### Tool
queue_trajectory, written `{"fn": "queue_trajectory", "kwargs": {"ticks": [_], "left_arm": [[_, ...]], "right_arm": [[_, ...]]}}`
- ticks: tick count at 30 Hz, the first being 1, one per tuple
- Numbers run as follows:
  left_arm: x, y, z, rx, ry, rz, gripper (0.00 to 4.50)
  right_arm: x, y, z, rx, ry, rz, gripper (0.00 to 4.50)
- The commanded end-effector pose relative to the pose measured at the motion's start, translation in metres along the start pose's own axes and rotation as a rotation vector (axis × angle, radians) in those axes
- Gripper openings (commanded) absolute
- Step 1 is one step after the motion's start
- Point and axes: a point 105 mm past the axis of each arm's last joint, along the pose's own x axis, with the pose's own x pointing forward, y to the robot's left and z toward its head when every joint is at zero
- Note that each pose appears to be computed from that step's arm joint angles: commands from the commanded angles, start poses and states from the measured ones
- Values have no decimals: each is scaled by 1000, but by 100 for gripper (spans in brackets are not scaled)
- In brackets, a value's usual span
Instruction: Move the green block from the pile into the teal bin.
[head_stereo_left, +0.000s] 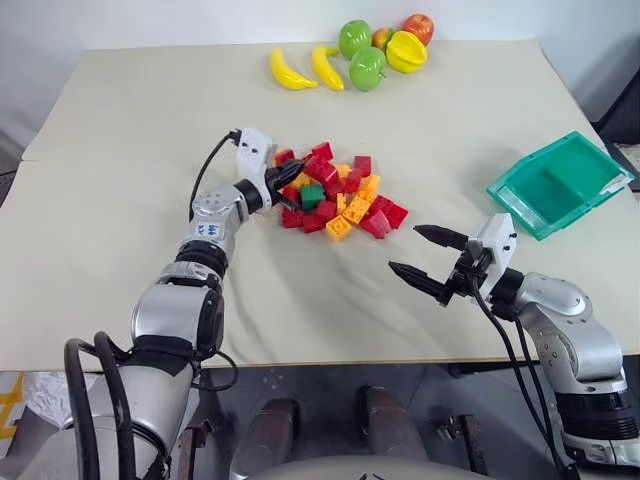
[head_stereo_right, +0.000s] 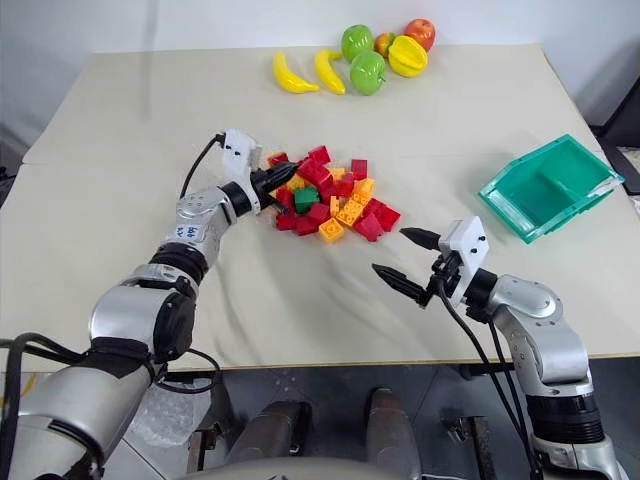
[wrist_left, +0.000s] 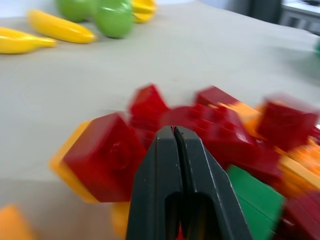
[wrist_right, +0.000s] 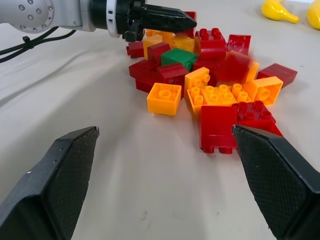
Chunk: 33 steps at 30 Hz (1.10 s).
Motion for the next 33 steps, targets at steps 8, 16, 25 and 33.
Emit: {"fn": "queue_trajectory", "kwargs": {"ticks": [8, 16, 25, 33], "left_arm": [[6, -29, -18, -18, 74, -148, 4], [-12, -53, -34, -54, 151, -432, 4], [-49, -37, -8, -80, 104, -581, 4], [-81, -1, 31, -62, -22, -385, 4]], "right_arm": [[1, -8, 15, -51, -47, -14, 450], [1, -11, 16, -61, -45, -17, 450], [3, -12, 18, -64, -50, -13, 450], [2, -12, 18, -65, -48, -12, 450]]}}
